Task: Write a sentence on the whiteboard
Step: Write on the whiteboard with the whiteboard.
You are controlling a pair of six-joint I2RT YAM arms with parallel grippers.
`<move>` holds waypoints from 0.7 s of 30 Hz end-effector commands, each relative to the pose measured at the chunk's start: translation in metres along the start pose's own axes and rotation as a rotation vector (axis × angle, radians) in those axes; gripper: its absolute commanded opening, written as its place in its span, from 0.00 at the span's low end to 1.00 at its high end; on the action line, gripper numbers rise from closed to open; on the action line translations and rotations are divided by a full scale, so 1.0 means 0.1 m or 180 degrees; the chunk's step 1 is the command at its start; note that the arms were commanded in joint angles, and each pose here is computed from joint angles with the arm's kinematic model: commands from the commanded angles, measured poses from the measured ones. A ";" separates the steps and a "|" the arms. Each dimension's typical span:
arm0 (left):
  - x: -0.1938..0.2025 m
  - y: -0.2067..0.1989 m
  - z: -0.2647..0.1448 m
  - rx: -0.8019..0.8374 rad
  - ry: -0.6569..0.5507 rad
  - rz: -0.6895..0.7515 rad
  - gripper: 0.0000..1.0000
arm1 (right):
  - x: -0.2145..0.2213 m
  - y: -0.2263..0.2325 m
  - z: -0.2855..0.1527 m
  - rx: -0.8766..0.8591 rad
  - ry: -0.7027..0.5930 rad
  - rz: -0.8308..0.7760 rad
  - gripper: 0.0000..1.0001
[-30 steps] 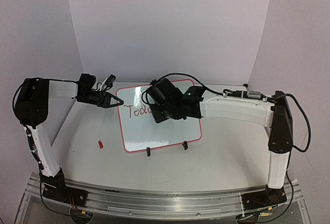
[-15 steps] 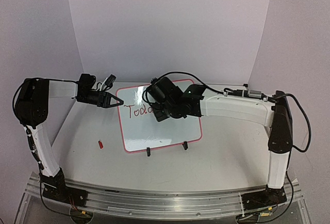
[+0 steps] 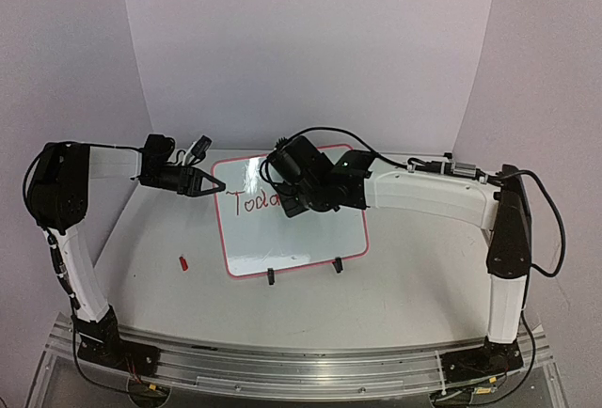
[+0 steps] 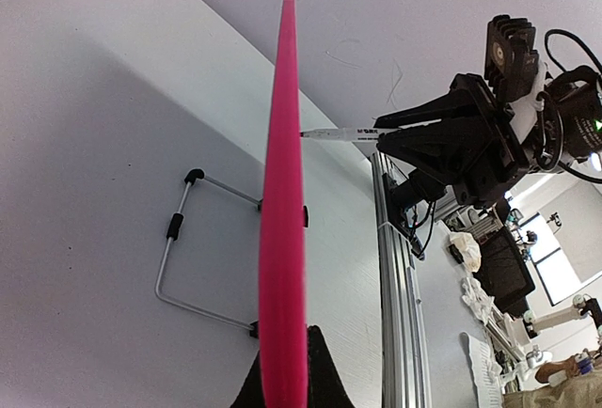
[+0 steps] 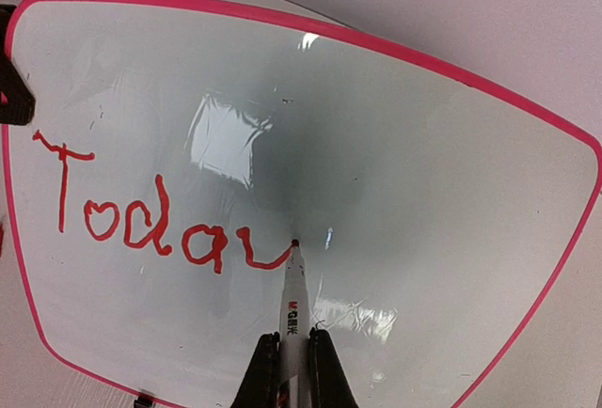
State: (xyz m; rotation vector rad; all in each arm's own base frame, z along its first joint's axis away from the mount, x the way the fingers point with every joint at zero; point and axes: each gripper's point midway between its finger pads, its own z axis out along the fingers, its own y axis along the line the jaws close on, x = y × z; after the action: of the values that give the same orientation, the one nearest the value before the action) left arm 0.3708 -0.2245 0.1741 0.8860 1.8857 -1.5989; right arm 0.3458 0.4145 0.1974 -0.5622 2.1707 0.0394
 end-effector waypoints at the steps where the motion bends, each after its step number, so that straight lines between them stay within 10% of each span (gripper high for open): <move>1: 0.15 0.14 0.14 -0.0135 0.0178 0.0216 0.00 | -0.01 -0.03 0.06 0.0023 0.0002 0.0029 0.00; 21: 0.14 0.12 0.16 -0.0125 0.0181 0.0227 0.00 | 0.34 -0.07 0.05 -0.0015 0.0302 0.0025 0.00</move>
State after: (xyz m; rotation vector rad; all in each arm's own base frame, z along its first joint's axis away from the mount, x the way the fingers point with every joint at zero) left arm 0.3708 -0.2247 0.1738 0.8832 1.8888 -1.6016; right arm 0.3384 0.4118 0.1847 -0.5670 2.2043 0.0559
